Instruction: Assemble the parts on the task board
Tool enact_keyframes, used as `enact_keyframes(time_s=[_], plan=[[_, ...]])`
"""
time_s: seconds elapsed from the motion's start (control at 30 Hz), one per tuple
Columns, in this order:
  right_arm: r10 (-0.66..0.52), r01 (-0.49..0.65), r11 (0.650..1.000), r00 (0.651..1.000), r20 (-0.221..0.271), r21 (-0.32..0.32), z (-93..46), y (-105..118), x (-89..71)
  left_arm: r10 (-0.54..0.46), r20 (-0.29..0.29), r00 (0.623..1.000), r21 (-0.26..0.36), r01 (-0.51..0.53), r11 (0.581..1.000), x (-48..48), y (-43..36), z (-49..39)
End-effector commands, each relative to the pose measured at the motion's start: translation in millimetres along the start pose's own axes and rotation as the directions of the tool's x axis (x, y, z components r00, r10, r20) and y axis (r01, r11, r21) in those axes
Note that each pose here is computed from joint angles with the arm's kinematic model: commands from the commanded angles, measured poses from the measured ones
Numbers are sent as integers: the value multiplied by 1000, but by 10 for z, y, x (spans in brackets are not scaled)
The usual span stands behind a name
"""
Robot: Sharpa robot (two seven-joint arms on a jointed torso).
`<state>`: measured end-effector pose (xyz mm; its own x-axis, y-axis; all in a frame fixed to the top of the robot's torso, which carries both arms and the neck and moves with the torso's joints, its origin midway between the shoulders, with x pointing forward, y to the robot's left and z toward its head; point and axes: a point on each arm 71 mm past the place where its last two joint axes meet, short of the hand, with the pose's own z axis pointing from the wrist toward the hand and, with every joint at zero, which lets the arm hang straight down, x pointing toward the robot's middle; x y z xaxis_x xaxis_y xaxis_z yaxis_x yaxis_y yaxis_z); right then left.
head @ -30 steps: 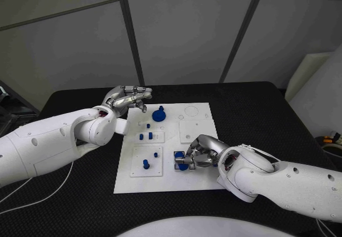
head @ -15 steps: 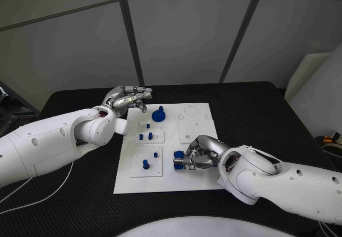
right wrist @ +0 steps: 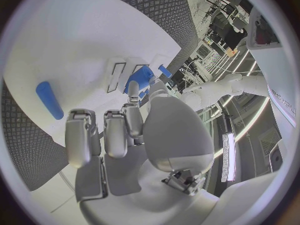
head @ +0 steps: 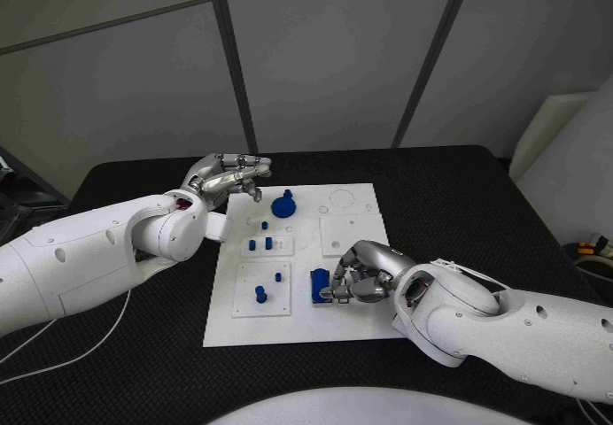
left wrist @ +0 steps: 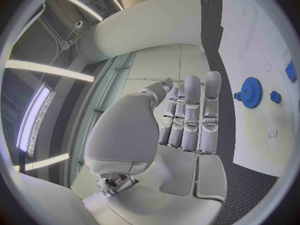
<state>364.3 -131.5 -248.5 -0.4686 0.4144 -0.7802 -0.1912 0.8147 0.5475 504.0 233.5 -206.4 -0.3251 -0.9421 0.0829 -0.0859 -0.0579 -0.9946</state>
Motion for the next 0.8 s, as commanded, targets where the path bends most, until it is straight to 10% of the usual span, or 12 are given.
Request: enact_keyframes(time_s=[0.03,0.8], plan=[[-37,37,999,999,10,3,17,-11,-10,-5,-11,1000,4,5,1000,8,-11,1],[-7,7,999,1000,23,-33,-41,-56,-61,-3,-6,1000,2,4,1000,-17,-13,-14]])
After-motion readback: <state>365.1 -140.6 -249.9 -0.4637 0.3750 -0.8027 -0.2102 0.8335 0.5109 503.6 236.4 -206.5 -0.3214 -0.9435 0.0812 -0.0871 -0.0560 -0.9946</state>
